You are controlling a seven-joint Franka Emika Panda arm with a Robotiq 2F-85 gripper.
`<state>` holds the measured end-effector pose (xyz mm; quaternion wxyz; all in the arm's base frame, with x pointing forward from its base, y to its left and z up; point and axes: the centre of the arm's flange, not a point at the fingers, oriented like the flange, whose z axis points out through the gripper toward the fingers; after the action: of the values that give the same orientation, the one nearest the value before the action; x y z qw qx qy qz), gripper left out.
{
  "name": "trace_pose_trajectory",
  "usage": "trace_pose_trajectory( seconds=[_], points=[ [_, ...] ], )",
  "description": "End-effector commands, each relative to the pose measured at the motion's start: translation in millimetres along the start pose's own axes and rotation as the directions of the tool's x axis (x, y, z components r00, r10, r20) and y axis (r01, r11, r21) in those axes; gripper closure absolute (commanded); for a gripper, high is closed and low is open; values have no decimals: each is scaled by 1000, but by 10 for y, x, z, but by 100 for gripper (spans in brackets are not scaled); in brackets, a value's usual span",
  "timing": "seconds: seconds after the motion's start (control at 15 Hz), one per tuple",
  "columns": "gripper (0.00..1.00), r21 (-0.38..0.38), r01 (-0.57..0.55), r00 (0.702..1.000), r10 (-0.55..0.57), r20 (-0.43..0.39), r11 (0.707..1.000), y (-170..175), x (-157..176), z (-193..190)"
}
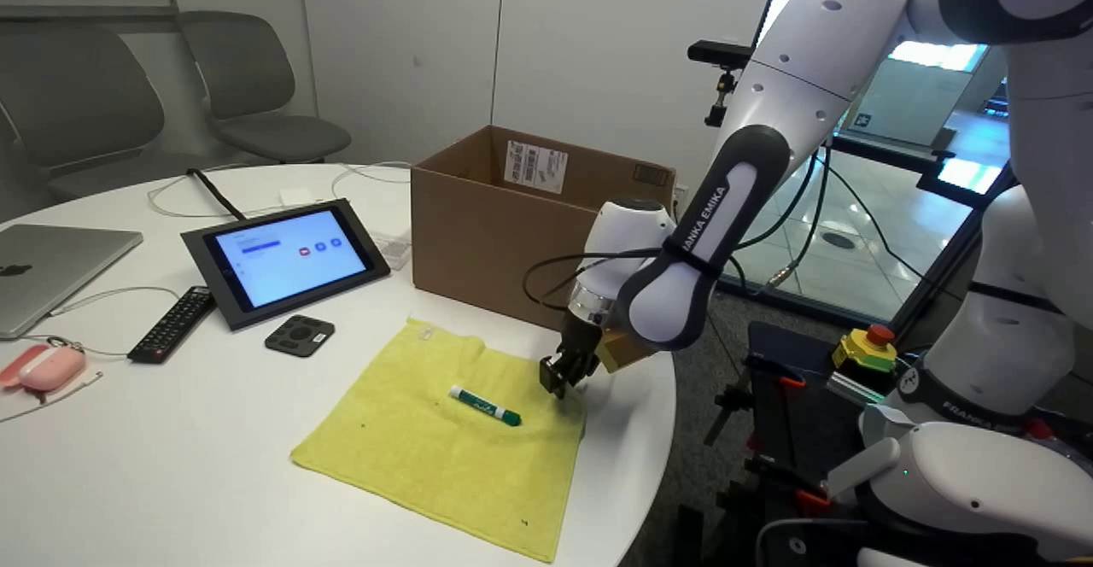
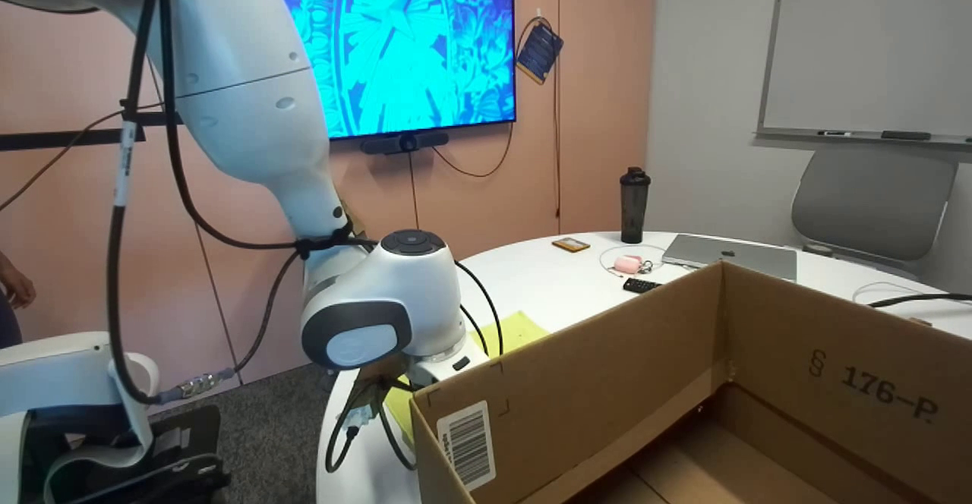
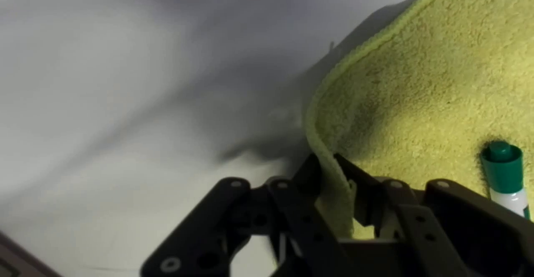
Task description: Pick up the marker, put it on the towel and fold together, pick up the folded towel with the maker and put it in the box
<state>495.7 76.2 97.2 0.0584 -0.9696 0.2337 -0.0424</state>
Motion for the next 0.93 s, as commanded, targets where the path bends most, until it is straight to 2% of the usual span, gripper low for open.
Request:
trace_pose_trajectory(
  seconds=[0.0,0.27,0.53,0.73,0.87],
  points=[
    [93,1,79,997,-79,10,997,-189,-97,-200],
    [93,6,207,978,-207,-1,978,-570,-308,-398],
    [93,11,338,941,-338,-34,941,-1028,-518,-484],
    [94,-3,418,908,-418,-41,908,-1378,-705,-323],
    [94,-20,435,900,-435,-22,900,-1598,-803,-106]
  ],
)
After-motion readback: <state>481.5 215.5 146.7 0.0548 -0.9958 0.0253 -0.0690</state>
